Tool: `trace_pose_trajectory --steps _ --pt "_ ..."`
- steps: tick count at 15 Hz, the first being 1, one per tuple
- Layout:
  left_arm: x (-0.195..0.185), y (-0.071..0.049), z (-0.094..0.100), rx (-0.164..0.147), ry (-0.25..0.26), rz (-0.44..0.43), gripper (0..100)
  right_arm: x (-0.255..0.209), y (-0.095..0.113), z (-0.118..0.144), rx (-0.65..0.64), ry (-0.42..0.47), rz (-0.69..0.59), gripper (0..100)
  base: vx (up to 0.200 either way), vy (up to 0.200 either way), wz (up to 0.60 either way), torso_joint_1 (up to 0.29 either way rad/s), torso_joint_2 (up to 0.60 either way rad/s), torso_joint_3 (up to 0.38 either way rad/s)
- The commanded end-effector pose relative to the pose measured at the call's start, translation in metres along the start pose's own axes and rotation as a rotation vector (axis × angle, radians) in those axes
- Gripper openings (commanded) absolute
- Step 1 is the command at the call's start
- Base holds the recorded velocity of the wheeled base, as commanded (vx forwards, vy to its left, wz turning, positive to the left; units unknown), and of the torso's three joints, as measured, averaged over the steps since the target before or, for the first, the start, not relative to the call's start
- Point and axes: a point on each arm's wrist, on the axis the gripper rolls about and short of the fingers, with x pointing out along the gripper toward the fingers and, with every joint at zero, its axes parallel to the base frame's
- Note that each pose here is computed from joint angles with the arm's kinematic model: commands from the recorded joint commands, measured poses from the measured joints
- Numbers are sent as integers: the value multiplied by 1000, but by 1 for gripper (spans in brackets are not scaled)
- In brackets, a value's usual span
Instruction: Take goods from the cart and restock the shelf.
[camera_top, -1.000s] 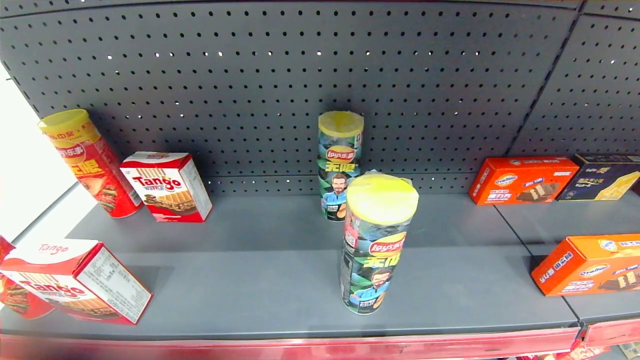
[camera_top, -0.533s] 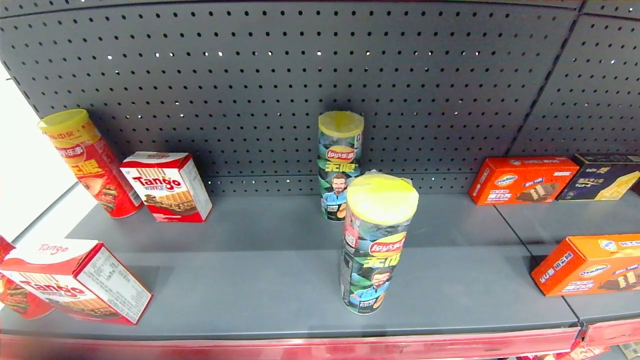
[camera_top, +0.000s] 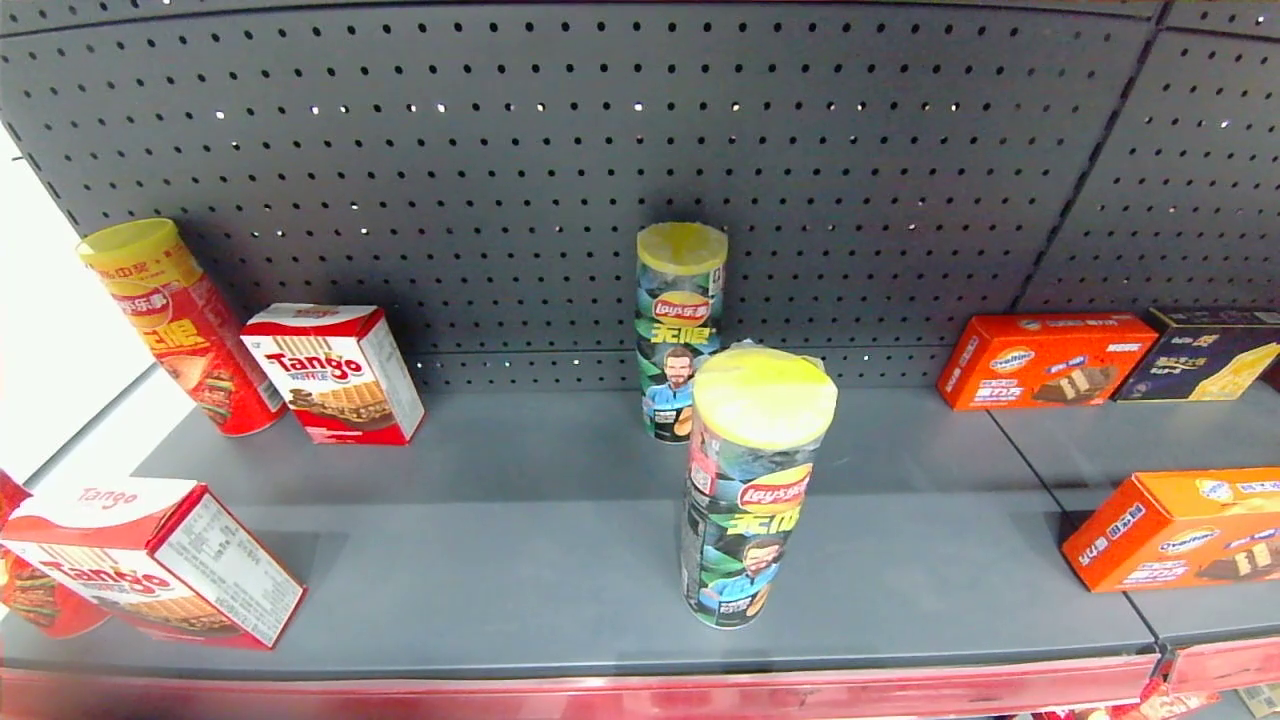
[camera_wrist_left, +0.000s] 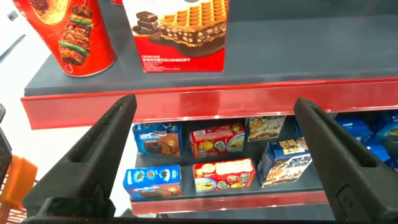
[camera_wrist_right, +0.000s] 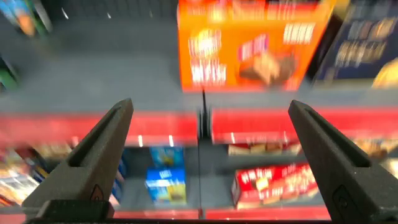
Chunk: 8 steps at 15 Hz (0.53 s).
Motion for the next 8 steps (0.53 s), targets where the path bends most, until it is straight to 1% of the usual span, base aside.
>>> trace_pose_trajectory --steps 1,3,5,6,7,8 --pt "0 0 0 0 4 -1 100 74 5 77 3 87 176 100 0 0 0 0 0 0" --pt "0 0 0 3 3 -1 100 98 15 75 -19 134 282 100 0 0 0 0 0 0" --pt "0 0 0 2 1 2 100 123 33 68 -57 194 411 100 0 0 0 0 0 0" --pt "0 0 0 2 1 0 100 131 39 65 -63 220 439 100 0 0 0 0 0 0" --pt "0 0 0 2 1 0 100 147 53 58 -87 256 495 100 0 0 0 0 0 0" --pt "0 0 0 0 1 2 100 158 60 54 -96 275 511 100 0 0 0 0 0 0"
